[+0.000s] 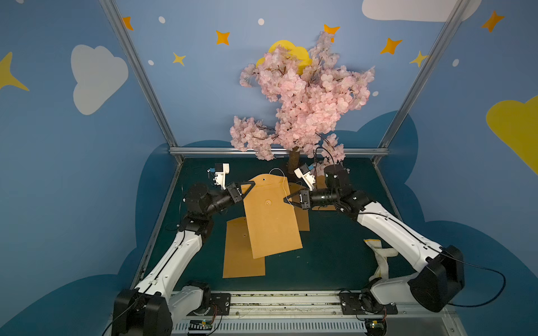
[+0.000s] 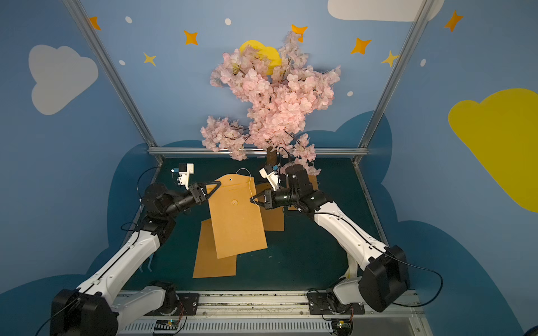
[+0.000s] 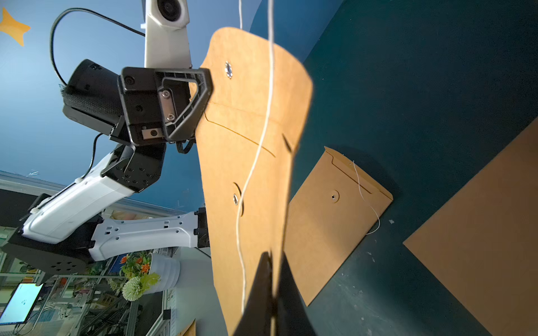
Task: Open the file bag
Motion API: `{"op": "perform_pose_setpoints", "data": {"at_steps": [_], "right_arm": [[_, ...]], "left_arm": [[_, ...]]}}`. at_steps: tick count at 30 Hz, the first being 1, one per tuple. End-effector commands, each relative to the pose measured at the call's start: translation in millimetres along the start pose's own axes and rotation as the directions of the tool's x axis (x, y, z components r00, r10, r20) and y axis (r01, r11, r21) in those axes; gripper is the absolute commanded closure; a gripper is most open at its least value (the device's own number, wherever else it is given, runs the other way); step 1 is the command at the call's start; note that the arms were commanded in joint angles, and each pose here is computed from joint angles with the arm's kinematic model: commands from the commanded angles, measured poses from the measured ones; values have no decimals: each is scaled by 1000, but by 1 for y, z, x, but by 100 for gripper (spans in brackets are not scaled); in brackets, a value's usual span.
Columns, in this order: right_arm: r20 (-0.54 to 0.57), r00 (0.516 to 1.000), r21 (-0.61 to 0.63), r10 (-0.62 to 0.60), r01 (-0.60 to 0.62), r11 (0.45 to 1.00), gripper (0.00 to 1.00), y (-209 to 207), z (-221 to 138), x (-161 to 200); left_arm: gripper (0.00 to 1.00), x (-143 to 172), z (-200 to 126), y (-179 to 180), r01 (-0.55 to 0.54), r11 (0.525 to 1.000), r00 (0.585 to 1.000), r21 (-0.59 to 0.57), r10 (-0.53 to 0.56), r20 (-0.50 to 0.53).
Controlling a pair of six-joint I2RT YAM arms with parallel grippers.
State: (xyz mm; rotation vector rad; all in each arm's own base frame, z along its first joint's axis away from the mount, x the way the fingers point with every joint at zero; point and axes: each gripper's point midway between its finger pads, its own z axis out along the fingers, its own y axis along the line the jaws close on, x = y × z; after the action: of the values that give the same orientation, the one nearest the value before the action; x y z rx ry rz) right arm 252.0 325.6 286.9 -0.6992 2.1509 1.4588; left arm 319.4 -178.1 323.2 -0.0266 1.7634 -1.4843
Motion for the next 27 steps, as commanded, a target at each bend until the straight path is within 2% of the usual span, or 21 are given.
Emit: {"op": "perform_pose_setpoints", "data": {"at_steps": [1,3,6,27], "right_arm": [[-14,1000,0,-7,7,1000,99,2,1,6],[-1,1000,-1,-6,6,1000,84,2,0,3],[20,1000,-10,-11,11,1000,71,5,-1,-3],[69,997,-74,-24,29,997,64,13,4,-45]], "left_arm": [[98,-3,-2,-11,-28,999,1000,41,28,12],[98,-2,-3,-11,-27,999,1000,40,26,15],[98,0,-5,-12,-31,999,999,42,30,16],[98,9,-7,-7,-4,998,1000,56,5,-2]]}}
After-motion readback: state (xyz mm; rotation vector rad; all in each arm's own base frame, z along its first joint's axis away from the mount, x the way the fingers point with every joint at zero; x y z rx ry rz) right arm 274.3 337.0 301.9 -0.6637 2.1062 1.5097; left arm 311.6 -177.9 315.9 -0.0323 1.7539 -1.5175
